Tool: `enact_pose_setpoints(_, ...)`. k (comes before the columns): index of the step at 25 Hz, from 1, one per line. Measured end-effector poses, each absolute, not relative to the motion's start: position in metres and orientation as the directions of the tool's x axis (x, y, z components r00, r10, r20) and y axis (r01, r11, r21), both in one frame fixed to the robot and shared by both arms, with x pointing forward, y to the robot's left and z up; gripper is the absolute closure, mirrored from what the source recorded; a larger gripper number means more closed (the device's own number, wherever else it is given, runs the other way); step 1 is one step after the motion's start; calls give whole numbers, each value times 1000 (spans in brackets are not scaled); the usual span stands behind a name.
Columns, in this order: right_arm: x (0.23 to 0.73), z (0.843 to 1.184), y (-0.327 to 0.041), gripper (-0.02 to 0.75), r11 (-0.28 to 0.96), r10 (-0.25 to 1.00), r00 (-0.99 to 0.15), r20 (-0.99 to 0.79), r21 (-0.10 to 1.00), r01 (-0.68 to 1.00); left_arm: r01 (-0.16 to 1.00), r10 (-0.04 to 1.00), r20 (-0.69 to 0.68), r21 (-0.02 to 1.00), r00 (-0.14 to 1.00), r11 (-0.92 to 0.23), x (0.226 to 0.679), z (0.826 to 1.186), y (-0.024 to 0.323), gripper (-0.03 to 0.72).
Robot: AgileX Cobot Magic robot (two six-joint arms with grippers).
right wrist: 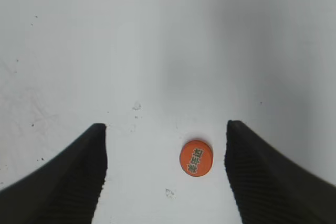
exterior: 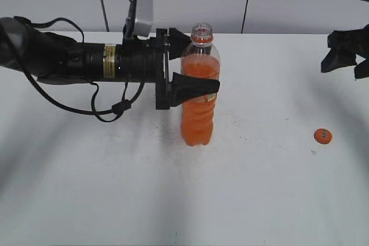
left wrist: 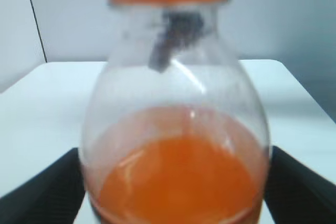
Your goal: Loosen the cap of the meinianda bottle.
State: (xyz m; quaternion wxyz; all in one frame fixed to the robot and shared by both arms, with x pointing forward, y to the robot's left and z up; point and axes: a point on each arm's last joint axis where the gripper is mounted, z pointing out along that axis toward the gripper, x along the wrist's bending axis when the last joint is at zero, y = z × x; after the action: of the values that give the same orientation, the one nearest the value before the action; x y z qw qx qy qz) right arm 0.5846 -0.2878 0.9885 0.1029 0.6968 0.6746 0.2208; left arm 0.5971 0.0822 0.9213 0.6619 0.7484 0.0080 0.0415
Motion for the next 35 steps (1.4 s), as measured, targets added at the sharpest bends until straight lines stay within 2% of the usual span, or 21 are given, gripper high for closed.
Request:
enact_pose_setpoints(14,550,1073,-287,214,-70,985,-49,163,651,756,-230,103,230,973,968,-18,581,1025,89,96)
enact_pose_setpoints(20,538,1088,-287,214,-51,987,-65,146,675,736,-142,116,138,990,984,22,562,1075,96,96)
enact_pose_setpoints(23,532,1092,-287,214,-45,986,-72,148,666,744,-157,199,171,984,965,-86,554,1099,103,96)
enact_pose_setpoints(27,525,1096,-286,214,-37,986,-80,149,655,755,-157,446,288,938,848,-308,556,1121,124,96)
enact_pose_setpoints(29,523,1097,-286,214,-34,985,-83,149,647,762,-89,600,335,912,726,-401,566,1124,139,96)
enact_pose_setpoints(32,519,1097,-285,214,-28,984,-88,153,625,780,68,809,327,910,489,-409,583,1117,164,96)
enact_pose_setpoints(35,514,1096,-284,214,-19,983,-94,160,592,805,238,936,238,923,260,-301,588,1104,187,97)
